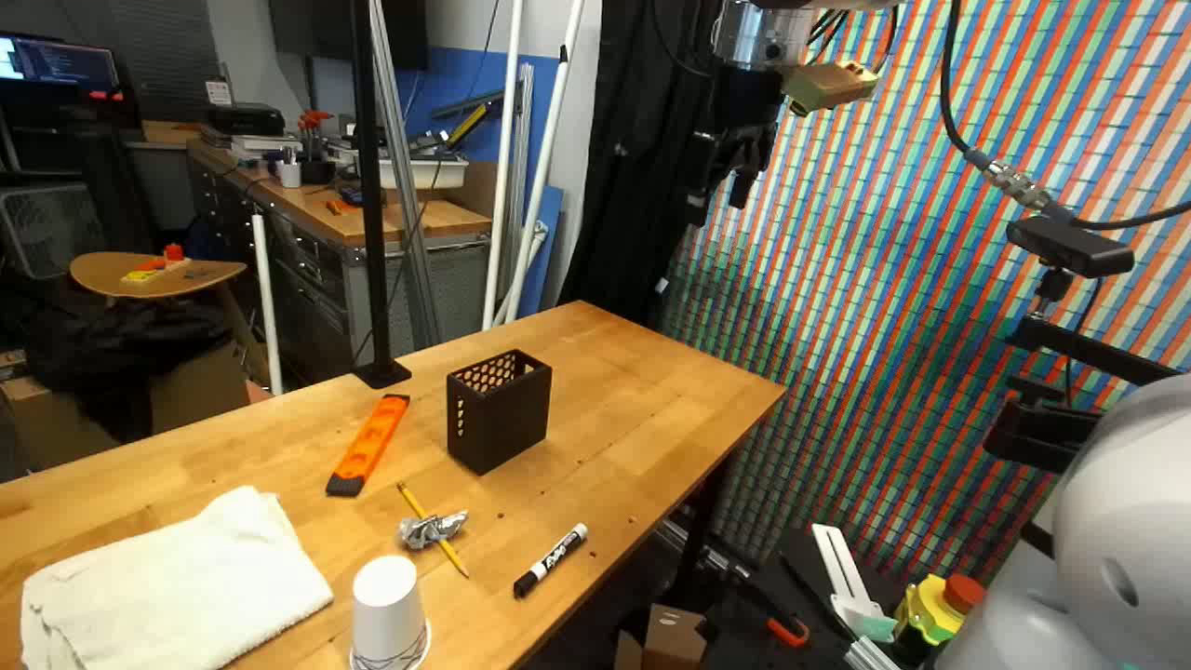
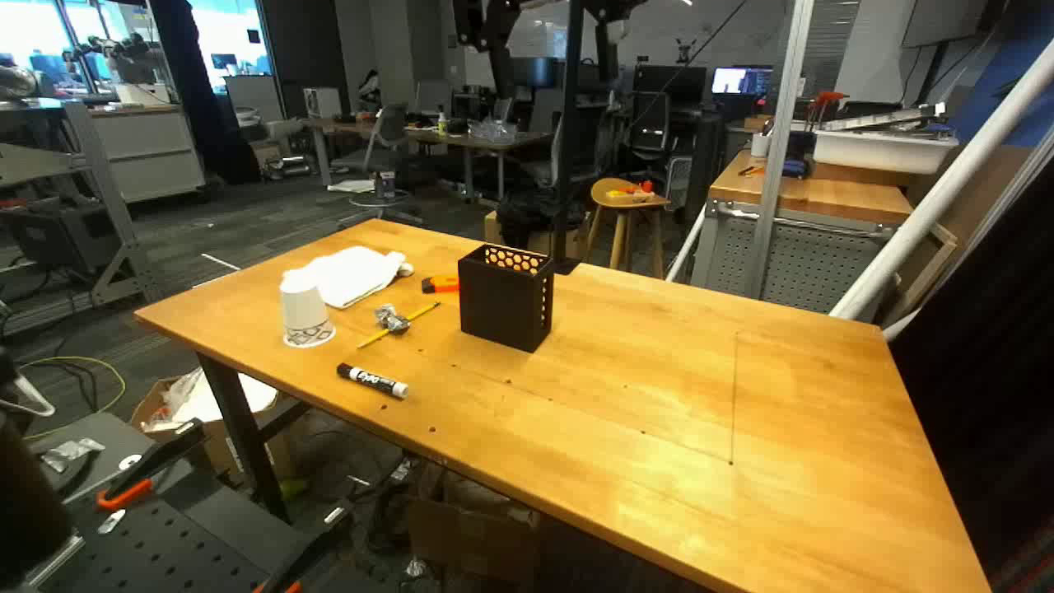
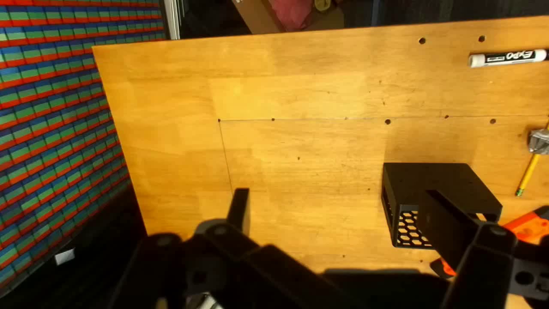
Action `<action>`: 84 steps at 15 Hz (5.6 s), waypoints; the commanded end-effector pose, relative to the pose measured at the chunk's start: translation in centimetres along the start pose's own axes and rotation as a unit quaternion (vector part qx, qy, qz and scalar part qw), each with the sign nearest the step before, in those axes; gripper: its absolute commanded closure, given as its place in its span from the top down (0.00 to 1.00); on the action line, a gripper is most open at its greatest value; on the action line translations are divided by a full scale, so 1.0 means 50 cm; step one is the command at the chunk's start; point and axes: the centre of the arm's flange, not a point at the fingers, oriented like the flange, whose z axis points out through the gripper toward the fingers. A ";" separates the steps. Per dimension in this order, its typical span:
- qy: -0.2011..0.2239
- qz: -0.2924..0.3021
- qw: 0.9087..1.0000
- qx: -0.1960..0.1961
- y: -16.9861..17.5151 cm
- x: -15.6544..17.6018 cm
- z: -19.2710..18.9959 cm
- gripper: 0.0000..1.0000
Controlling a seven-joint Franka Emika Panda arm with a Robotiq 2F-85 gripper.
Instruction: Pick up the white towel from the table and place it inside the black basket
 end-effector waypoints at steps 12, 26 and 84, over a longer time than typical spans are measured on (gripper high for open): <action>0.010 0.003 1.000 -0.003 0.006 0.002 -0.019 1.00; 0.007 -0.085 0.996 -0.008 -0.180 0.101 -0.020 1.00; 0.063 -0.447 0.887 0.097 -1.223 0.291 0.515 0.20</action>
